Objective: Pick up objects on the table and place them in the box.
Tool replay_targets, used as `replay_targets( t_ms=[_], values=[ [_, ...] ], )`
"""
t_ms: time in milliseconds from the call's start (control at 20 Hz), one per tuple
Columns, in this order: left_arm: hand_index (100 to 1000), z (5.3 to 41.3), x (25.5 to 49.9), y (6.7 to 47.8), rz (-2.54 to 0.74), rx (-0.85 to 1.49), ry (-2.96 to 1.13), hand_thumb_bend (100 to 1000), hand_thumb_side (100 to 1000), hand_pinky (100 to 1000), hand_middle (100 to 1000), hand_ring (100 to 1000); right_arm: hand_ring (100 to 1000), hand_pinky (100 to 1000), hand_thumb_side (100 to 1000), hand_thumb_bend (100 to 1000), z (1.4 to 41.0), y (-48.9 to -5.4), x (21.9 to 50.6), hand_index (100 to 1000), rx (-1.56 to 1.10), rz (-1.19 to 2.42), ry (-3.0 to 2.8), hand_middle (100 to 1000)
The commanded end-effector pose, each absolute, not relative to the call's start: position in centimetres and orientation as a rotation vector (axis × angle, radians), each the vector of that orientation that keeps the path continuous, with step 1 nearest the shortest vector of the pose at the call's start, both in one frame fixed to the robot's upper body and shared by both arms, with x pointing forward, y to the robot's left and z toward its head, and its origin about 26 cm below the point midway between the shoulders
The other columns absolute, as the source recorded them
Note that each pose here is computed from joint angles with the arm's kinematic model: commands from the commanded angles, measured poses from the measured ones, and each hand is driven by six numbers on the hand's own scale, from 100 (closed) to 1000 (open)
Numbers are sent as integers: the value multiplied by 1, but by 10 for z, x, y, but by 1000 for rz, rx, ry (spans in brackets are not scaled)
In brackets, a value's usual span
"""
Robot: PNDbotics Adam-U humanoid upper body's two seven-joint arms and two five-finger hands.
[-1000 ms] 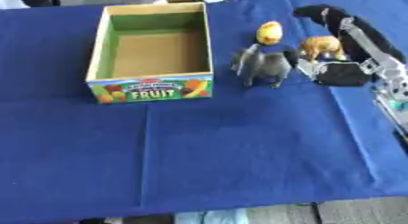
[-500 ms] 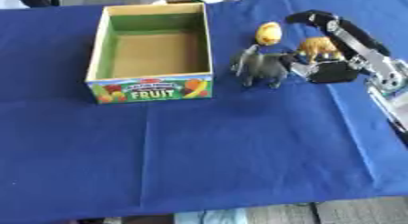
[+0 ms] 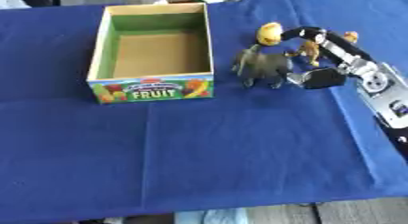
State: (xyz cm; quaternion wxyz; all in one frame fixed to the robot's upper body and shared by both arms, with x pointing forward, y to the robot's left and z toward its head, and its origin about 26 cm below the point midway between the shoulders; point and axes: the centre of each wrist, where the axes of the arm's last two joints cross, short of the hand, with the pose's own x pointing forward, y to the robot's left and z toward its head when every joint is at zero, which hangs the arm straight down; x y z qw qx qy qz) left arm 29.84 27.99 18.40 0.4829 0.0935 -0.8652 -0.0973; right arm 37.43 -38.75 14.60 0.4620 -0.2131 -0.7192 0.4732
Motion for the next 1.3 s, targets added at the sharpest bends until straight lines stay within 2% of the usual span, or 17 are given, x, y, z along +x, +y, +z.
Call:
replay_targets(
  t_ms=[50,950,1150,1300],
  values=[
    [721,192,296,281,-264,238,-2133,203,502,584,647,588,955,1000,338,320,153,-393,378,898,-564,1207,-1757,821],
    [721,191,297,281,-267,232,-2131,201,504,585,651,589,943,1000,332,305,144,-376,393,887,-542,1351,-1726,784],
    [721,191,297,281,-266,232,-2130,201,504,585,652,589,885,1000,315,290,143,-374,396,857,-568,1345,-1726,719],
    [721,191,297,281,-266,232,-2130,201,504,585,653,589,817,976,305,262,142,-373,396,790,-589,1338,-1724,600]
  ],
)
